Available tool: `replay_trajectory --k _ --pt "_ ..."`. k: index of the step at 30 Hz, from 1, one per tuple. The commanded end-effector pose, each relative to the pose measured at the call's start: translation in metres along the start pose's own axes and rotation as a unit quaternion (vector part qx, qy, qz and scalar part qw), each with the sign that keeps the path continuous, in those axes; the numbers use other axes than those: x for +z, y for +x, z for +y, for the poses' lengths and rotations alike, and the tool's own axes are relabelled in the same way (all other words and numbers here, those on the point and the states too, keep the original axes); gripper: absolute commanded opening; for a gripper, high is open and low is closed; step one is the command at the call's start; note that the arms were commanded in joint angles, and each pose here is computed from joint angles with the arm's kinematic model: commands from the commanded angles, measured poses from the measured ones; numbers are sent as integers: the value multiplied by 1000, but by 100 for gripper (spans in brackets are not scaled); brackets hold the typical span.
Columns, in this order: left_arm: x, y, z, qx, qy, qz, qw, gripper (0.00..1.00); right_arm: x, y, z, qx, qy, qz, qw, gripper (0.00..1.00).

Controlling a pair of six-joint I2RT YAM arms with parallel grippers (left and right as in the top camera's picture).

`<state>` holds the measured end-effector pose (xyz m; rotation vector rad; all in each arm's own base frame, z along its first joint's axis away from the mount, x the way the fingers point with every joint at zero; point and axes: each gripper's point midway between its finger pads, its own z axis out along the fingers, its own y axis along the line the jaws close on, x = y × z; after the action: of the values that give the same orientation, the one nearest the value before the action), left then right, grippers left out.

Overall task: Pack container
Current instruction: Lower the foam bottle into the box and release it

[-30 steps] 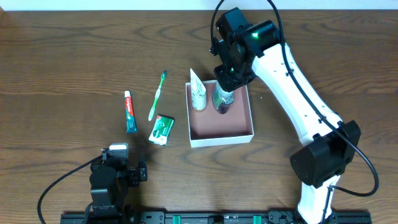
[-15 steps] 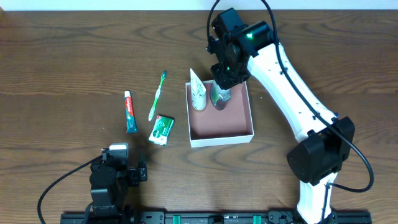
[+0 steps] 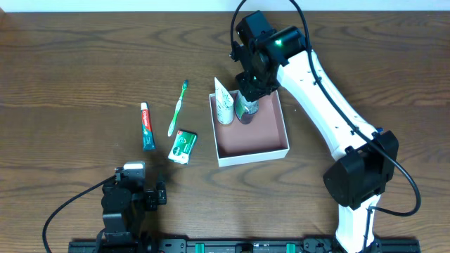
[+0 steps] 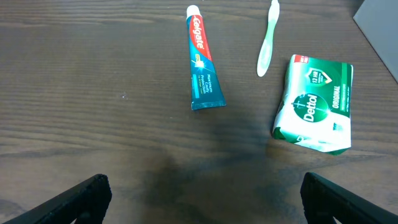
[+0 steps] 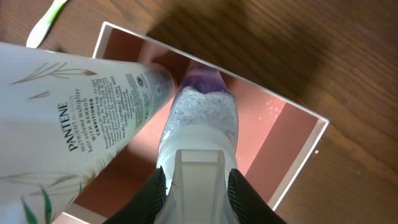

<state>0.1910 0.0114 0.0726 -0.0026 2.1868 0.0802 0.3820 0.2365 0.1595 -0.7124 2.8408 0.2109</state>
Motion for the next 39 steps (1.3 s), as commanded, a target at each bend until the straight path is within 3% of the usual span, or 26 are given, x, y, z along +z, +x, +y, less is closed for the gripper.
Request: replay_trajectory --k 1,28,39 --pt "2 3 0 1 -1 1 1000 98 5 -1 3 3 -2 -2 1000 18" --pt "2 3 0 1 -1 1 1000 98 10 -7 3 15 -1 -14 1000 25" --pt "2 3 0 1 -1 1 1000 98 10 -7 13 4 -4 -15 1000 37"
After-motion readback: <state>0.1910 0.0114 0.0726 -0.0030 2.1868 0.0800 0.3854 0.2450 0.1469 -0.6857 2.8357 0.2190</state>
